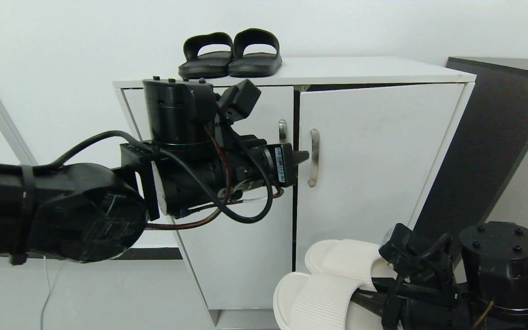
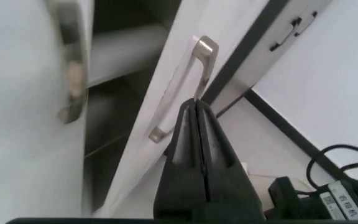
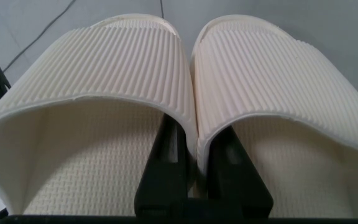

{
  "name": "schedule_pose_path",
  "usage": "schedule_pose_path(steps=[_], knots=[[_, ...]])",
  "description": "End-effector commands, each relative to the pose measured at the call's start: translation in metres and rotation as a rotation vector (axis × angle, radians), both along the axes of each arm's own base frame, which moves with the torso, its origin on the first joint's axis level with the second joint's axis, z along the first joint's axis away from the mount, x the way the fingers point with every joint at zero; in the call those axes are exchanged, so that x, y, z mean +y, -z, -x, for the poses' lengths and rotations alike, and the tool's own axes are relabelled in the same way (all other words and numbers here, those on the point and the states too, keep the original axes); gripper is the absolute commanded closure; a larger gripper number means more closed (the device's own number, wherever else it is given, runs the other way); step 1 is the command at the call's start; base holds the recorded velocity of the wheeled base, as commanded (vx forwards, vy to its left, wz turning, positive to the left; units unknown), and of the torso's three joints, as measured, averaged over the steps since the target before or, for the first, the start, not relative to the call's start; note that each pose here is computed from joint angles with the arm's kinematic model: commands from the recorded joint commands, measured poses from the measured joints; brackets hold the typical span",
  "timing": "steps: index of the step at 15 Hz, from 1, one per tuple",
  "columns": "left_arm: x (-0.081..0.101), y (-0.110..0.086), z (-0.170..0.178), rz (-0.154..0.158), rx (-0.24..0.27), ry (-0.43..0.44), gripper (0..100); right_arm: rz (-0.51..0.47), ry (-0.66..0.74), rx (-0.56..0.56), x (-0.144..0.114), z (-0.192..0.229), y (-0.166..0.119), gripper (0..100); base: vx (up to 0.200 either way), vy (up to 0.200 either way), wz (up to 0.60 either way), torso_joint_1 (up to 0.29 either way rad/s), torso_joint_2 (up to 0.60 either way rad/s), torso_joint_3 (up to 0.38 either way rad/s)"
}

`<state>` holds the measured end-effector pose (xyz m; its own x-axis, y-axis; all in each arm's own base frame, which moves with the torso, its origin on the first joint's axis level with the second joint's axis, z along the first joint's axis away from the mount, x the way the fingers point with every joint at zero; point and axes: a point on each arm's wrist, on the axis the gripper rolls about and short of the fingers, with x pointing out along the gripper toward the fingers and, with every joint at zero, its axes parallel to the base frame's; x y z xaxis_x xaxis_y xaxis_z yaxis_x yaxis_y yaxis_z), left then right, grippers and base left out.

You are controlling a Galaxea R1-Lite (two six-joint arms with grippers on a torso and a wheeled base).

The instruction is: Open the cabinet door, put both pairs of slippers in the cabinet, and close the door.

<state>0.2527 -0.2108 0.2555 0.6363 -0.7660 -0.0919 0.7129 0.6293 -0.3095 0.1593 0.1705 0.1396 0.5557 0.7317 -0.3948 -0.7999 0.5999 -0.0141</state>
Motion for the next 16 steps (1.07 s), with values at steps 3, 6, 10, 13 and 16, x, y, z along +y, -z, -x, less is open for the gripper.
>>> schedule_pose_path(steps=[3,6,10,13,16], knots=[[0.018,-0.017,0.018,0.034,-0.040,-0.006,100,0.003,-0.002,-0.008,0.000,0.000,-0.001,100,0.000,0.000,0.00,0.000,0.00,0.000],[0.025,-0.014,0.004,0.031,-0.029,-0.023,100,0.005,-0.004,-0.012,0.000,0.000,-0.001,100,0.000,0.000,0.00,0.000,0.00,0.000],[0.024,-0.011,-0.019,0.030,-0.024,-0.054,100,0.004,-0.003,-0.013,0.000,0.000,-0.001,100,0.000,0.000,0.00,0.000,0.00,0.000],[0.018,-0.012,-0.032,0.043,-0.027,-0.060,100,0.005,-0.003,-0.012,0.000,0.000,-0.001,100,0.000,0.000,0.00,0.000,0.00,0.000],[0.011,-0.016,-0.042,0.069,-0.023,-0.068,100,0.006,-0.001,-0.013,0.000,0.000,-0.001,100,0.000,0.000,0.00,0.000,0.00,0.000]])
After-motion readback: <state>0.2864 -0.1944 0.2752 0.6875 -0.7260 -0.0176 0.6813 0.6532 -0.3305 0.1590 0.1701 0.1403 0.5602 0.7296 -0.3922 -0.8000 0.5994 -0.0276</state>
